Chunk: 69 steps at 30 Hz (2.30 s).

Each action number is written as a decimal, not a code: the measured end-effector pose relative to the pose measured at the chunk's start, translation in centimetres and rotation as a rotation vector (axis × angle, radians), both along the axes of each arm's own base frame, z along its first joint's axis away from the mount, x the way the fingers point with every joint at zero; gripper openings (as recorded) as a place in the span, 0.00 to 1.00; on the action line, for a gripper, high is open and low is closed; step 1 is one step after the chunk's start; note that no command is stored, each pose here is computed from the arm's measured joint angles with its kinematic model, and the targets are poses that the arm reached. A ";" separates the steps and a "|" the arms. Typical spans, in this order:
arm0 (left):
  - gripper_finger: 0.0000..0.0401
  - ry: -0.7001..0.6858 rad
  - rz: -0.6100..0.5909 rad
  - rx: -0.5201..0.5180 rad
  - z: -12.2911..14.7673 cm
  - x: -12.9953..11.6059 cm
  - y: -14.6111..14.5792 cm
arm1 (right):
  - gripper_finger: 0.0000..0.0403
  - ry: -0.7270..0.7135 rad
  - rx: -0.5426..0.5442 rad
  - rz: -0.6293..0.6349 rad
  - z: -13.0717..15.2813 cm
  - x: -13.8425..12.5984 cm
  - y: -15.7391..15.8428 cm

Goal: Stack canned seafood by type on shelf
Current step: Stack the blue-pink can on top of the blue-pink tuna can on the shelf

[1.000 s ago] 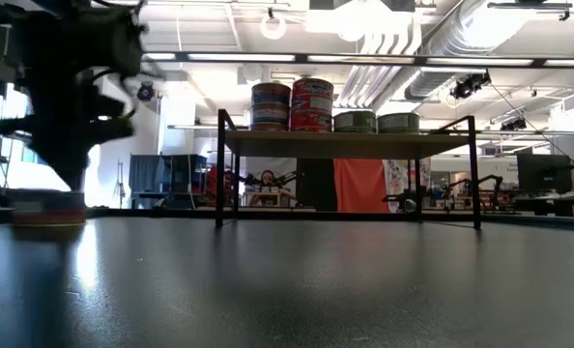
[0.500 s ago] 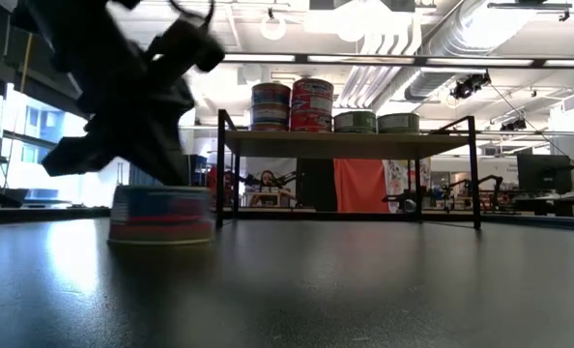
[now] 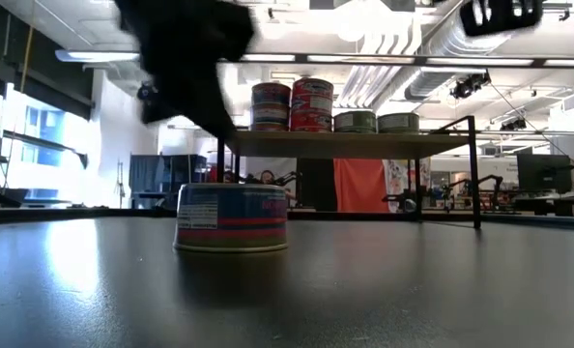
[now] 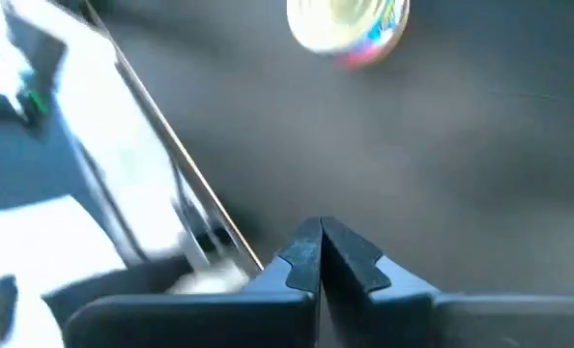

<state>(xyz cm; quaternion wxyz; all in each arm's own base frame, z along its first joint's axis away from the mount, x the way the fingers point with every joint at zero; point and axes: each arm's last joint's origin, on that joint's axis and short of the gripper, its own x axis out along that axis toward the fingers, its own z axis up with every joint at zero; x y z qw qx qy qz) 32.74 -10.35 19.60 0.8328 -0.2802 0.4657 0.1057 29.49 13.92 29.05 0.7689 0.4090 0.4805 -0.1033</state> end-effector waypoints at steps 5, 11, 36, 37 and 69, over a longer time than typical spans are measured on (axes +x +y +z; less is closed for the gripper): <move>0.00 -0.022 0.045 0.049 0.4 -5.8 -0.9 | 0.00 -0.162 0.120 -0.219 -4.2 0.9 0.0; 0.00 -0.161 0.209 -0.133 -3.2 -9.2 -2.2 | 0.07 -0.256 0.222 -0.378 -8.4 1.7 -2.2; 0.00 -0.156 0.310 -0.116 -7.1 -6.9 -4.6 | 0.02 -0.091 0.233 -0.237 -13.7 5.9 -8.1; 0.00 -0.159 0.309 -0.114 -7.2 -6.7 -4.5 | 0.01 -0.062 0.201 -0.265 -14.3 5.8 -8.3; 0.00 -0.103 0.269 -0.123 -9.8 -3.7 -0.8 | 0.00 -0.065 0.204 -0.263 -12.0 8.2 -6.0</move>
